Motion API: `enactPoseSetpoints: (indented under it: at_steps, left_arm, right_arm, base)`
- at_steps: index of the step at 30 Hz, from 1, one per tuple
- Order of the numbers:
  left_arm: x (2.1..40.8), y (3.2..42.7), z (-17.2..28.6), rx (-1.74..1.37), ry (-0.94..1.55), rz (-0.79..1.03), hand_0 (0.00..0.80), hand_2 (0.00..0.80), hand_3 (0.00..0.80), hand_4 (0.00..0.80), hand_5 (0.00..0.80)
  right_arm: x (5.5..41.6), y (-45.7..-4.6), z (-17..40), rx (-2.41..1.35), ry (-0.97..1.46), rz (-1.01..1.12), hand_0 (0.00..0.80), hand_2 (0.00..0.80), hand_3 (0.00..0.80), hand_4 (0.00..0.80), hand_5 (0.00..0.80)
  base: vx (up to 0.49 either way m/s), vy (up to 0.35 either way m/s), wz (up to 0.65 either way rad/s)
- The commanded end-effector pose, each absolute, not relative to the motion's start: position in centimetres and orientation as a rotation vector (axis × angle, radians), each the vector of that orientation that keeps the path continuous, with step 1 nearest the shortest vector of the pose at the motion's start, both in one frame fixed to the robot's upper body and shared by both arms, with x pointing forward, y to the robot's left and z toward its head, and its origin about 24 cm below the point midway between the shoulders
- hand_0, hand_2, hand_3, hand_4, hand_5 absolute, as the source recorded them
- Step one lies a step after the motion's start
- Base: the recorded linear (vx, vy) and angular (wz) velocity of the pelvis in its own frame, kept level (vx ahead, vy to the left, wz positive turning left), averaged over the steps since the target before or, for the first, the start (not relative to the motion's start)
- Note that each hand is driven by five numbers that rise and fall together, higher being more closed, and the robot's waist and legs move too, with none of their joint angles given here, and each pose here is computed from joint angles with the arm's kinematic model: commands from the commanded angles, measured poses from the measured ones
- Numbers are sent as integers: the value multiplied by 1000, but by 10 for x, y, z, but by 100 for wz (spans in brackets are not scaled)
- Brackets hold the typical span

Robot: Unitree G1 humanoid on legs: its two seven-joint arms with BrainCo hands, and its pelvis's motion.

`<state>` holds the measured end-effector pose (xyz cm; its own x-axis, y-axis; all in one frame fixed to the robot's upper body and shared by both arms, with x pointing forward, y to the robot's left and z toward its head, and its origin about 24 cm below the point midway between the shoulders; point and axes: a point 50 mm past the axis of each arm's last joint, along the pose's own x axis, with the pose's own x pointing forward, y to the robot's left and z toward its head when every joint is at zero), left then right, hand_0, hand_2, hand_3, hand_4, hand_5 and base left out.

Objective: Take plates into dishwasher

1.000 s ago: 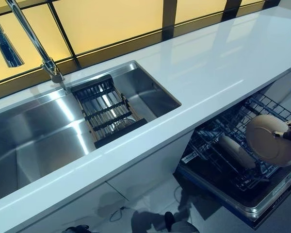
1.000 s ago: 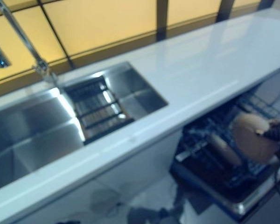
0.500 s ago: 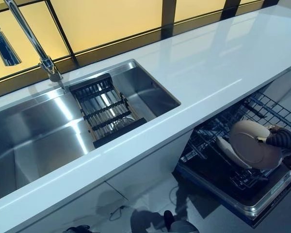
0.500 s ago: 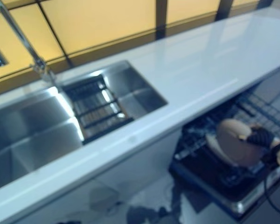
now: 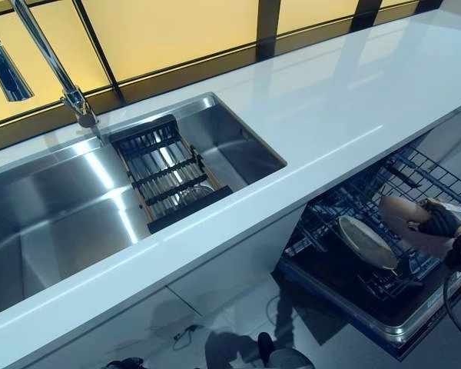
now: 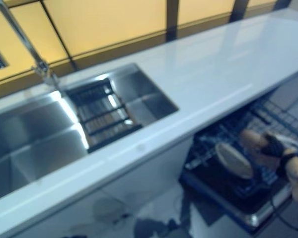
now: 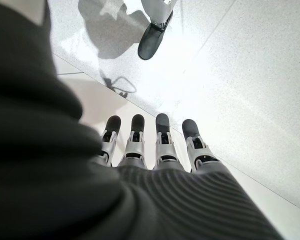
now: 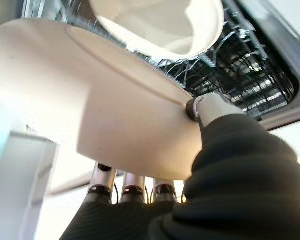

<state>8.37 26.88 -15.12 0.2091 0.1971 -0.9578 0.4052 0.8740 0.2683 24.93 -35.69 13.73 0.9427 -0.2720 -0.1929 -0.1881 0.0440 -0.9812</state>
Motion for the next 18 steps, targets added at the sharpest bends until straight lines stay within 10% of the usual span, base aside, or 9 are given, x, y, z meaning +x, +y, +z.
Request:
enactPoseSetpoints:
  at_steps: [1, 18]
  left_arm:
    - [77, 286, -148, 592, 1417, -125, 0, 0, 0, 0, 0]
    - [81, 279, -149, 593, 1412, -149, 0, 0, 0, 0, 0]
  right_arm:
    - [268, -355, 170, -1707, 253, -224, 800, 800, 800, 800, 800]
    - [281, -351, 127, -1381, 390, -215, 800, 800, 800, 800, 800]
  base:
    - [0, 0, 0]
    - [7, 4, 4]
